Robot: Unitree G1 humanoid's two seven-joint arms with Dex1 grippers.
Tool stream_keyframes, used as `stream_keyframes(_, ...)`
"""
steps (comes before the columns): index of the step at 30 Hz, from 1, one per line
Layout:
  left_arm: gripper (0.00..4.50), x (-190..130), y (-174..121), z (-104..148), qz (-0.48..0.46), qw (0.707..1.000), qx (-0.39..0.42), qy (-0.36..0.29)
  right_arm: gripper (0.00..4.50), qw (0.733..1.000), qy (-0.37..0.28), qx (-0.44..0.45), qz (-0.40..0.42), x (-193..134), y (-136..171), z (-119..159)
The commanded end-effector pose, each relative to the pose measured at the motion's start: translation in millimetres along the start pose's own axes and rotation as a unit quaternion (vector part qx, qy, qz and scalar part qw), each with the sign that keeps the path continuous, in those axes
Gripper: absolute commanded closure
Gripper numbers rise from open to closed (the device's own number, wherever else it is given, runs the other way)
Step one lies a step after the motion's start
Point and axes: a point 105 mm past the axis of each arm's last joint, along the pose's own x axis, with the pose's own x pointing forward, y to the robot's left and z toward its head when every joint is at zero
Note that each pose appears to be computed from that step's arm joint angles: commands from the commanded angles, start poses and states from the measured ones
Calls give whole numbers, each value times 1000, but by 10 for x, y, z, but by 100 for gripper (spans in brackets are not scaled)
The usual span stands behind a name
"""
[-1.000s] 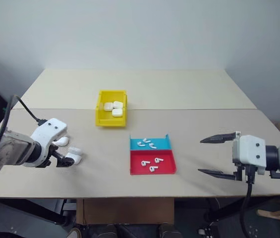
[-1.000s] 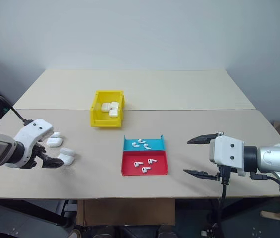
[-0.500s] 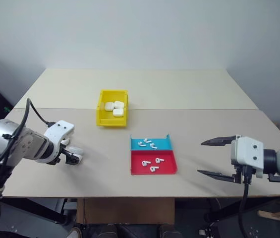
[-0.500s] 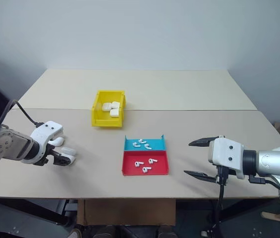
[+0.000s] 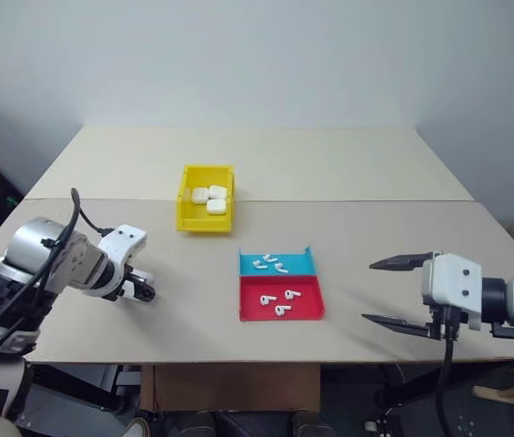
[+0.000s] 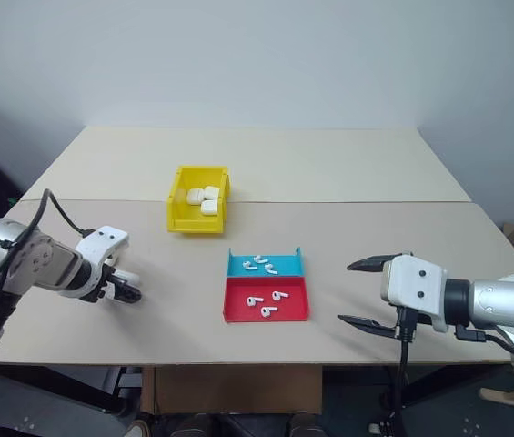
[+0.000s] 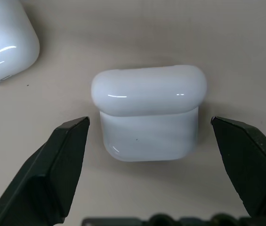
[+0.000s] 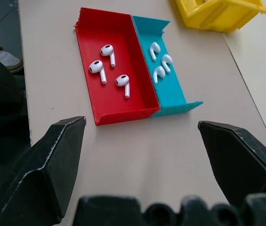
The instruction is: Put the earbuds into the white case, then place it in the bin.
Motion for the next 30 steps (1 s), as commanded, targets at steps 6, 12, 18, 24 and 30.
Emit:
stream_keyframes(6,0,64,5,-1,-4,1000,-15,16,5,1000,6,-24,-18,-38,-58,70)
stream_keyframes(12,0,130,12,-81,-7,999,-23,32,5,999,10,-25,-20,-37,-60,62)
stream_keyframes(18,116,151,42,-119,-9,999,-36,39,0,999,14,-26,-21,-28,-68,49)
stream_keyframes(24,171,137,86,-156,-6,998,-42,40,0,999,15,-26,-21,-18,-68,39)
stream_keyframes(30,171,-13,116,14,7,999,-37,-14,0,999,15,-27,-24,-17,-84,40)
